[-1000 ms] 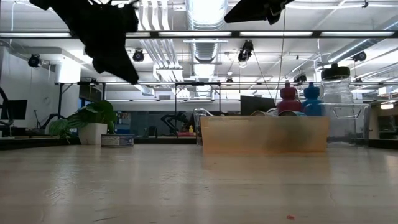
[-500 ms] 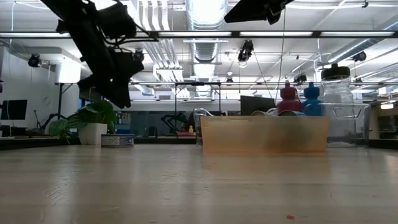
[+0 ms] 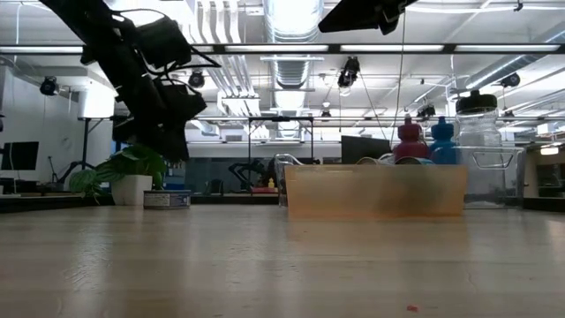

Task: Pick & Place Food Item
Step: Put the blue tuna can into the orange bin

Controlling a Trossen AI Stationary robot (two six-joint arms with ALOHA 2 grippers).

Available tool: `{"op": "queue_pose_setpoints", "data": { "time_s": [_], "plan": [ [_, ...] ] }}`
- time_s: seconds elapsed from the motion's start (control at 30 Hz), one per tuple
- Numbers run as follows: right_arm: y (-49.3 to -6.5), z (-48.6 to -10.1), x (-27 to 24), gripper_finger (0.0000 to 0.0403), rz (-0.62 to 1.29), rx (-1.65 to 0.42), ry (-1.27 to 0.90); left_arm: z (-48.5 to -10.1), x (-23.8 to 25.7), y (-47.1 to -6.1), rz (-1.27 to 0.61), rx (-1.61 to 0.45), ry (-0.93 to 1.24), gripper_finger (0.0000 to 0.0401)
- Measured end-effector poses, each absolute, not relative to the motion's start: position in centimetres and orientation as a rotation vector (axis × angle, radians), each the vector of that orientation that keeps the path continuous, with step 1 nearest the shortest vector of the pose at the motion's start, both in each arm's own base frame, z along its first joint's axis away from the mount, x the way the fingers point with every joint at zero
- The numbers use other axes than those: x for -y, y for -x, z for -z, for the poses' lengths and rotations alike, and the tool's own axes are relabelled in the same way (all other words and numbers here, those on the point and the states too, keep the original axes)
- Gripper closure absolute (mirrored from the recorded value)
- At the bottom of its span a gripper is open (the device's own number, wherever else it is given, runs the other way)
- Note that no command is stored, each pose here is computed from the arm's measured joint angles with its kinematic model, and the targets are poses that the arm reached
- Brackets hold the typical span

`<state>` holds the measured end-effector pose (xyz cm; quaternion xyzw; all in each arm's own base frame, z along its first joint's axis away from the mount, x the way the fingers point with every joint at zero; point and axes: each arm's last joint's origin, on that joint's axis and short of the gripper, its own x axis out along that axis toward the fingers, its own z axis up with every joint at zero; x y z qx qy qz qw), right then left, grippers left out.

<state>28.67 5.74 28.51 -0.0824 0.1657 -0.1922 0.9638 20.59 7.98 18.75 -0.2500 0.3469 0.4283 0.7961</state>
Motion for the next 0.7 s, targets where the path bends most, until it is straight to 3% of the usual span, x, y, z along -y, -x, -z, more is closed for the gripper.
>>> {"op": "queue_pose_setpoints", "data": {
  "time_s": [0.27,0.7],
  "plan": [
    [-28.7,-28.5,-5.7,0.0394,0.389,-0.333,0.166,-16.4,-8.3,-21.5,-0.951,-0.849,0.538,0.0283],
    [-28.7,-28.5,-5.7,0.0394,0.389,-0.334,0.17,-16.0,-9.9,-21.3,-1.058,-0.807,0.566,0.0283]
  ]
}}
